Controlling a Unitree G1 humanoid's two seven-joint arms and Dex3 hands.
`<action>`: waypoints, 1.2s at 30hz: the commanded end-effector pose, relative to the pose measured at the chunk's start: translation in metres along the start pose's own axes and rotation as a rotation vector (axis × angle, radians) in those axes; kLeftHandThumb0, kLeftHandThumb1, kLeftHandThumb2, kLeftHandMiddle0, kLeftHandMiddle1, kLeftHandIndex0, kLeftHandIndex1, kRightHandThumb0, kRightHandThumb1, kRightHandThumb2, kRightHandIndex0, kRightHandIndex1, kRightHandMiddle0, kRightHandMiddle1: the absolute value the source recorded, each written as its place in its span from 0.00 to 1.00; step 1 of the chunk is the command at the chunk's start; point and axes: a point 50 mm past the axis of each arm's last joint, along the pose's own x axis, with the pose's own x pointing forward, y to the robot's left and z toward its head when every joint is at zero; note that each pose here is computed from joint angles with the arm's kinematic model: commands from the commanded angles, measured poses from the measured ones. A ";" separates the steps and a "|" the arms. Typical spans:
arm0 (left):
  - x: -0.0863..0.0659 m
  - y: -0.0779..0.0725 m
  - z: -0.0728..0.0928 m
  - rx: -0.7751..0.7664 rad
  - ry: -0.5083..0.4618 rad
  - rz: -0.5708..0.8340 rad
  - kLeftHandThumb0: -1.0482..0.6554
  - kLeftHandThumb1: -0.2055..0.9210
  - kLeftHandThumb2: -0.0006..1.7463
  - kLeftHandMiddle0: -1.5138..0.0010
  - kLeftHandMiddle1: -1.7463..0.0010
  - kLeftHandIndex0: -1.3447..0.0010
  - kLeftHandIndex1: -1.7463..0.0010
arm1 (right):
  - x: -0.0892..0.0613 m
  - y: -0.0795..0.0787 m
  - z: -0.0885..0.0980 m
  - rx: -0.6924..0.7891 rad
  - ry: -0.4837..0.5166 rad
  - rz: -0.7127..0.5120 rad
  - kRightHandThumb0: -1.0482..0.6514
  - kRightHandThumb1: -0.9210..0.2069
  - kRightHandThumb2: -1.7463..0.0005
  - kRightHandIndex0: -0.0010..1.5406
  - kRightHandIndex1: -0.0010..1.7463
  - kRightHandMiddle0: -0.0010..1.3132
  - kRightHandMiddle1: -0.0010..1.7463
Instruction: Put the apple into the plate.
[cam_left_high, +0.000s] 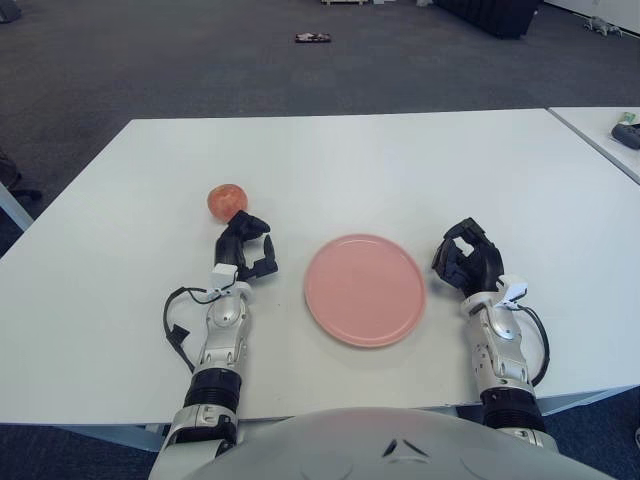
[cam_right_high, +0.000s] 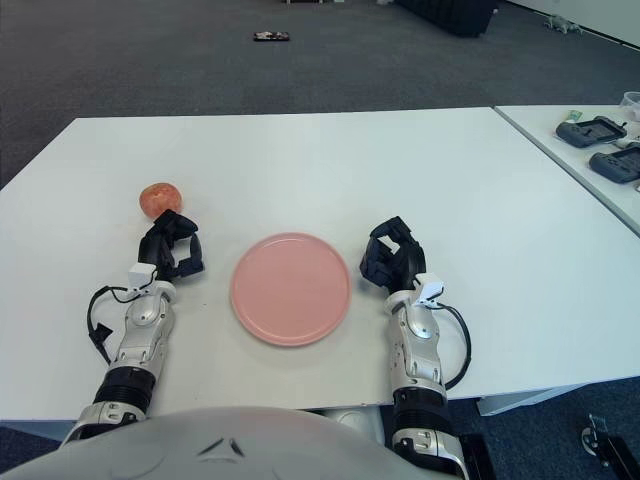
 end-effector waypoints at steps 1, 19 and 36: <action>-0.015 0.003 -0.012 0.023 0.058 0.019 0.31 0.37 0.84 0.13 0.00 0.48 0.00 | -0.007 -0.004 -0.016 0.018 0.097 -0.030 0.35 0.48 0.29 0.64 1.00 0.43 1.00; -0.005 0.010 0.040 0.645 -0.334 0.141 0.34 0.50 0.73 0.26 0.00 0.57 0.00 | -0.007 -0.002 -0.017 0.014 0.093 -0.032 0.35 0.49 0.28 0.64 1.00 0.43 1.00; 0.025 0.018 0.052 0.890 -0.412 0.130 0.37 0.68 0.58 0.65 0.00 0.69 0.00 | -0.006 -0.003 -0.019 0.004 0.114 -0.043 0.35 0.46 0.30 0.62 1.00 0.41 1.00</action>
